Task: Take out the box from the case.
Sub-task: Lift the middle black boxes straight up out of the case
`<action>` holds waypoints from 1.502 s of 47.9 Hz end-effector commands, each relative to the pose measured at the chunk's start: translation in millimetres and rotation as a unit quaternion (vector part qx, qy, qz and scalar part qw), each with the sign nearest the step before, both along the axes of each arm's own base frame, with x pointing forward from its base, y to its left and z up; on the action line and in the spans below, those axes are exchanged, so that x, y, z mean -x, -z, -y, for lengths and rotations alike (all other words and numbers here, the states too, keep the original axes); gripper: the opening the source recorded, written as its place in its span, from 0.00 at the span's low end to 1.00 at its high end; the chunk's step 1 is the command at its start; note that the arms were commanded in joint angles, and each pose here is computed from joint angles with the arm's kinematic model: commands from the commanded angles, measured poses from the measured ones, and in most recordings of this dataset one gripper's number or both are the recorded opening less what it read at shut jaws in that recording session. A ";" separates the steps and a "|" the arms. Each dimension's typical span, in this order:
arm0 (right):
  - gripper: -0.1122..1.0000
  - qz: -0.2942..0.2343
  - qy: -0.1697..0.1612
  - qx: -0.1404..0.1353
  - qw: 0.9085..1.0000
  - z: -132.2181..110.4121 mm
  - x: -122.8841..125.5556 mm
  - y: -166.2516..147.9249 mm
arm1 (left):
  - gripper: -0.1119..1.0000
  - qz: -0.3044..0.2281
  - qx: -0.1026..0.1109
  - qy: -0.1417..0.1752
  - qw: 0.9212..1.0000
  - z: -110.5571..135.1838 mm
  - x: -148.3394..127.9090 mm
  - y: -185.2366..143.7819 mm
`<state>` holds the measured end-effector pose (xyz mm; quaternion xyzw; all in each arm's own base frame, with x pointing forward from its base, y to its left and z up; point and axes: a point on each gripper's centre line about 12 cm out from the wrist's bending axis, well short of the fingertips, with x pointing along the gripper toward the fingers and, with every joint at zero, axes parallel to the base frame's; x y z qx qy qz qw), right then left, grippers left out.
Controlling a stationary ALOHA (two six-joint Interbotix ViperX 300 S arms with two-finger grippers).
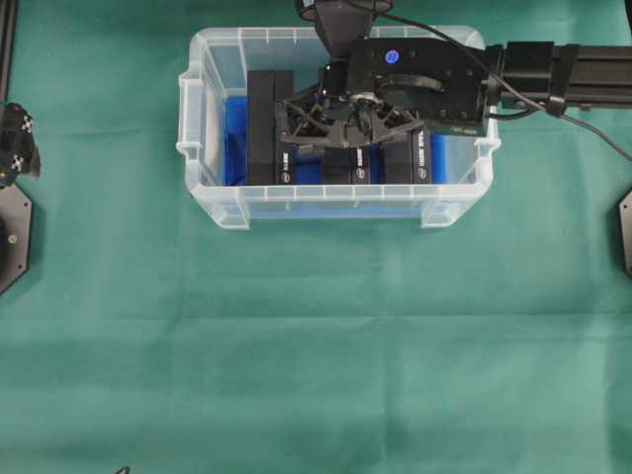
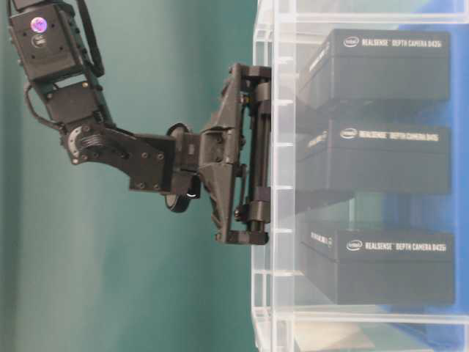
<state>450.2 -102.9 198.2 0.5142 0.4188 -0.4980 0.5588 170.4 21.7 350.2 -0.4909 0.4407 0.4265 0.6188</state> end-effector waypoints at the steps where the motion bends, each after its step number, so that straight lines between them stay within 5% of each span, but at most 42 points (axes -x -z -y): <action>1: 0.70 0.036 0.002 0.009 0.999 3.9 -3.0 -32.2 | 0.94 0.007 -0.001 -0.001 1.000 -0.7 -0.2 -3.8; 42: 0.70 0.051 0.025 0.032 0.998 12.2 16.2 -158.0 | 0.94 0.007 -0.002 -0.006 1.000 -2.3 0.0 -3.8; 72: 0.70 0.075 0.029 0.076 0.994 10.4 25.6 -216.2 | 0.94 0.007 -0.002 -0.006 1.000 -2.3 0.0 -3.8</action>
